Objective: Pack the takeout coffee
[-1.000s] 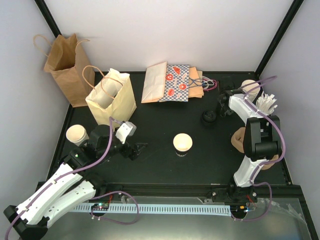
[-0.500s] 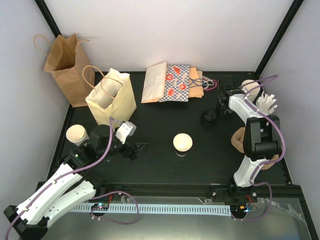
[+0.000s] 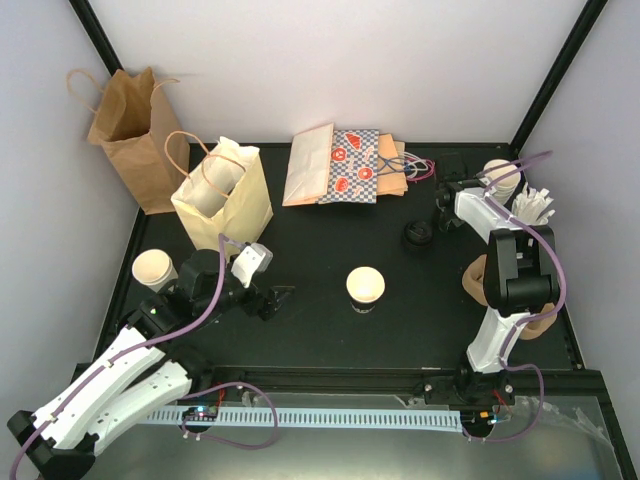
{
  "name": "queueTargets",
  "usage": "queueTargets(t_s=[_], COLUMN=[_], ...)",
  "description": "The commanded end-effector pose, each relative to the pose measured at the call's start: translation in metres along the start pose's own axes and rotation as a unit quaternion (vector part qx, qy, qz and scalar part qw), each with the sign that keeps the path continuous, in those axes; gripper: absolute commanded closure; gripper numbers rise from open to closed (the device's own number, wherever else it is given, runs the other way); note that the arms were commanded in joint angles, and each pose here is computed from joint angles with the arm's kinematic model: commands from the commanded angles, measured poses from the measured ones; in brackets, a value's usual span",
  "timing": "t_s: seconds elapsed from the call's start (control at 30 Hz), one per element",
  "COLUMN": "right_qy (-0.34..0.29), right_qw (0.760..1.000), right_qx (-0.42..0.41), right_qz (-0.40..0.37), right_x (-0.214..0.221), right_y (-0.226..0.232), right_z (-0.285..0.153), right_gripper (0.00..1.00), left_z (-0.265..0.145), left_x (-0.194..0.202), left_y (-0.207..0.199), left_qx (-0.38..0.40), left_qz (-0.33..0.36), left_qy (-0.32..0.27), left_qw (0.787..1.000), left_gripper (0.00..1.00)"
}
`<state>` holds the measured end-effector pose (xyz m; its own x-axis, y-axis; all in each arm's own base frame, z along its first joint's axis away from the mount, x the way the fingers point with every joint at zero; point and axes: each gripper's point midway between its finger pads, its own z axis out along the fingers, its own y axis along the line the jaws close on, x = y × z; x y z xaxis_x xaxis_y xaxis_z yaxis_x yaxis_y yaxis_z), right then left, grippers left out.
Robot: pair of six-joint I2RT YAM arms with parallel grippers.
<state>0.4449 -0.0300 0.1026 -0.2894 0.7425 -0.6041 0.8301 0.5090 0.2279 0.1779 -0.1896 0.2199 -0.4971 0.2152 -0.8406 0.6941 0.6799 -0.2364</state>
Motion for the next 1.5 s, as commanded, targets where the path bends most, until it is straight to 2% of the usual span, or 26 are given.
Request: queueTargets(t_s=[0.0,0.07,0.13,0.27,0.73,1.13,1.47], right_qy=[-0.009,-0.01,-0.01,-0.004,0.015,-0.012,-0.027], right_qw=[1.0,1.0,1.0,1.0,1.0,0.999,0.992], right_qx=[0.011,0.01,0.009,0.002,-0.022,-0.036,-0.083], right_qz=[0.006,0.005,0.003,-0.002,-0.017,-0.027,-0.096], right_x=[-0.002,-0.001,0.0,0.004,0.024,0.005,-0.001], right_y=[-0.003,-0.003,-0.004,0.0,0.002,0.004,0.007], right_z=[0.002,-0.001,-0.003,-0.01,-0.044,-0.065,-0.118], right_gripper=[0.74,0.77,0.84,0.89,0.9,0.91,0.92], left_z=[0.001,0.0,0.0,-0.001,-0.003,-0.002,-0.001], left_x=[-0.004,-0.004,-0.004,-0.005,-0.005,-0.005,-0.004], left_y=[-0.006,-0.006,-0.006,-0.007,-0.008,-0.009,-0.009], left_qx=[0.014,0.014,0.015,0.016,0.018,0.019,0.02], left_qz=[0.012,0.012,0.012,0.013,0.014,0.015,0.015], left_qy=[-0.01,-0.01,-0.011,-0.012,-0.016,-0.014,-0.011], left_qw=[1.0,1.0,1.0,1.0,1.0,1.0,1.0], left_gripper=[0.01,0.01,0.01,0.01,0.01,0.01,0.01])
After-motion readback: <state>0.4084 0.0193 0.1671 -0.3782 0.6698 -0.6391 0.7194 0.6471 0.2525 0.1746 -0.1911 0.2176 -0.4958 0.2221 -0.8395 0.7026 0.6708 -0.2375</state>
